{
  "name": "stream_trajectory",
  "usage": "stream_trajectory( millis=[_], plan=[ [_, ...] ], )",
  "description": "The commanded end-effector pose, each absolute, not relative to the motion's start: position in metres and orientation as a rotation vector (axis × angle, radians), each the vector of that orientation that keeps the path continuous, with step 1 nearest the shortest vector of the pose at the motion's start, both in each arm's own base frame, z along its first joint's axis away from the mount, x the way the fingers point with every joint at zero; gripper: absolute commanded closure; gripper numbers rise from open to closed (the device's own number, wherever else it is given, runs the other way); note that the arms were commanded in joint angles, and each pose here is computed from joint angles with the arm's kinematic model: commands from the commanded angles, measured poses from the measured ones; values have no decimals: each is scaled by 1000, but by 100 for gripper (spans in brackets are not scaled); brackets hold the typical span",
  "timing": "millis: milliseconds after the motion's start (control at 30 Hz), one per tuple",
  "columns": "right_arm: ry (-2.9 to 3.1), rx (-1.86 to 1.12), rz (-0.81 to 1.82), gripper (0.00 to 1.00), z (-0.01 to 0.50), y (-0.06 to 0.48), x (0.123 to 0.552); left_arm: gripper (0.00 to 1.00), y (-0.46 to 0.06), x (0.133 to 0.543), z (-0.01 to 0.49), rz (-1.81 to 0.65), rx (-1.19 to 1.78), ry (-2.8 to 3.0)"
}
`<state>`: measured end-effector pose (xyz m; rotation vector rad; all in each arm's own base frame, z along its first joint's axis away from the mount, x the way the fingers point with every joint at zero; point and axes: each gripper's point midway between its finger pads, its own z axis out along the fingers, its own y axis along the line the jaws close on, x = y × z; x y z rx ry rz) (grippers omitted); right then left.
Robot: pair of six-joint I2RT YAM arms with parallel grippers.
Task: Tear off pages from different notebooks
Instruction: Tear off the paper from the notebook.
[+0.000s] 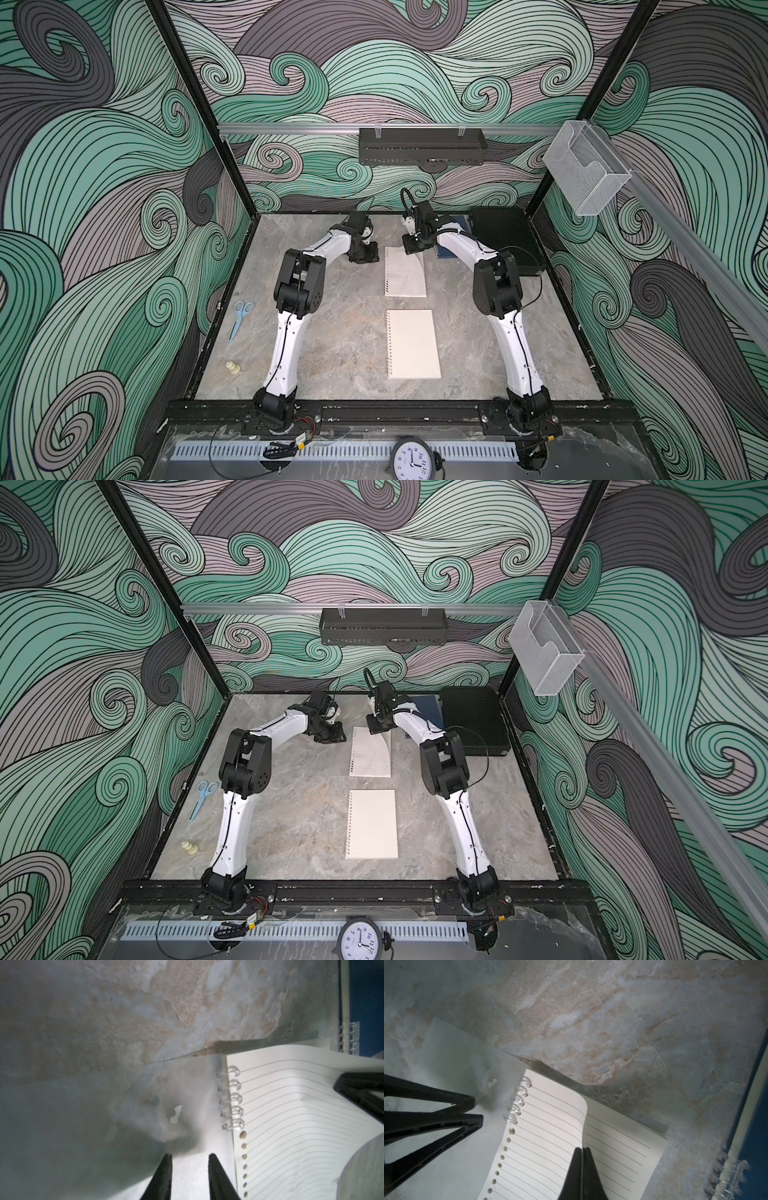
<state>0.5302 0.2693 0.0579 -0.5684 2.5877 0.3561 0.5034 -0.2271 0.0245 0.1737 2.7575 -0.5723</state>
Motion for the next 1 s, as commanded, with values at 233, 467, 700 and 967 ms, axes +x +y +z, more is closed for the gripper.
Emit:
stream_trajectory(
  millis=[233, 467, 700, 967],
  plan=[
    [2523, -624, 439, 100, 77, 296, 526, 68, -219, 492, 28, -479, 221, 2834],
    [2513, -649, 420, 100, 78, 301, 521, 62, -225, 511, 37, -467, 325, 2781],
    [2511, -668, 365, 100, 75, 303, 520, 61, -228, 526, 35, -455, 362, 2779],
    [2483, -688, 364, 100, 82, 312, 517, 60, -227, 520, 16, -454, 337, 2822]
  ],
)
